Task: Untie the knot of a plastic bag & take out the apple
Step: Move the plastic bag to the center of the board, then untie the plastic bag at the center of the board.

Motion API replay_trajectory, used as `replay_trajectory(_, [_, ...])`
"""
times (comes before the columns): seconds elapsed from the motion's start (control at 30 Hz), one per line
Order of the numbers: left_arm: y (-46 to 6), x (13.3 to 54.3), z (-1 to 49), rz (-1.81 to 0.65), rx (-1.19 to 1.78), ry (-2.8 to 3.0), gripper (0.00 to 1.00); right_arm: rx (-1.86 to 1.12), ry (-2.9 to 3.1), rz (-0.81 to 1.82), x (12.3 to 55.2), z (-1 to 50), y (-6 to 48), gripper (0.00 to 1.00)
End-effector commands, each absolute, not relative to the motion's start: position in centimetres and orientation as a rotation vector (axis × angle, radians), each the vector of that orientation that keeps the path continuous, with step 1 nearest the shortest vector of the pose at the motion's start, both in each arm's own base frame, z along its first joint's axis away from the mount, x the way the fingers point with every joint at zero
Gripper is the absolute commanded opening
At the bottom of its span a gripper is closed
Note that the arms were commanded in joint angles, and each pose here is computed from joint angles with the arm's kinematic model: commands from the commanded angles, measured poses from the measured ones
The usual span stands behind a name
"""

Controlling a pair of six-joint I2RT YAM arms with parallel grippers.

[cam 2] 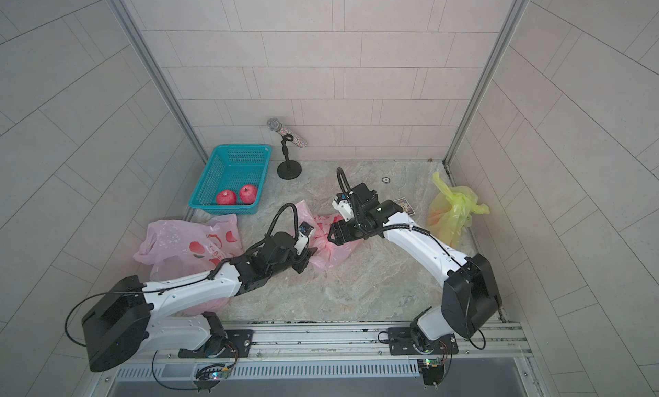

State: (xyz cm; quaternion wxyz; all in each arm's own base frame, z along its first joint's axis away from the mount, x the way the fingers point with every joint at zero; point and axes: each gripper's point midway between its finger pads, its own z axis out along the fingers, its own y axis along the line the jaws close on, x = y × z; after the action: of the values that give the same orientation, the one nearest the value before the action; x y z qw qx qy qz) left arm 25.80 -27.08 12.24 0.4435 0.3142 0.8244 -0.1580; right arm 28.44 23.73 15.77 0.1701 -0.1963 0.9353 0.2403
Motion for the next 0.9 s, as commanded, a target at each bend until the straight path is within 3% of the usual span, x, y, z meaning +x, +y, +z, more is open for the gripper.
replay_trajectory(0.0, [-27.2,26.6,12.8,-0.370,0.742,2.022,0.49,-0.611,2.661,0.552,28.9,15.4,23.0,0.76])
replay_trajectory(0.17, [-28.3,27.4,12.6,-0.369,0.757,2.005,0.63,-0.612,2.695,0.534,29.3,13.9,23.3,0.76])
replay_trajectory(0.3, [-29.2,28.0,10.7,-0.321,0.815,2.084,0.64,-0.604,2.718,0.538,29.3,12.8,23.6,0.69])
replay_trajectory(0.37, [-29.3,28.0,10.0,-0.303,0.838,2.132,0.58,-0.601,2.735,0.536,29.3,12.1,23.6,0.61])
replay_trajectory(0.4, [-29.3,28.0,9.8,-0.293,0.844,2.151,0.52,-0.598,2.739,0.537,29.4,11.8,23.7,0.56])
replay_trajectory(0.5, [-29.3,28.3,9.9,-0.282,0.826,2.160,0.24,-0.587,2.749,0.556,29.6,11.2,24.0,0.30])
replay_trajectory(0.6, [-29.3,28.3,10.4,-0.295,0.813,2.156,0.10,-0.560,2.754,0.551,29.9,11.2,23.5,0.20])
replay_trajectory(0.67, [-29.2,28.1,10.8,-0.297,0.814,2.151,0.00,-0.521,2.750,0.557,30.2,11.5,22.9,0.06])
replay_trajectory(0.87, [-26.2,28.2,12.2,-0.242,0.697,2.134,0.00,-0.292,2.703,0.675,30.9,14.0,19.8,0.00])
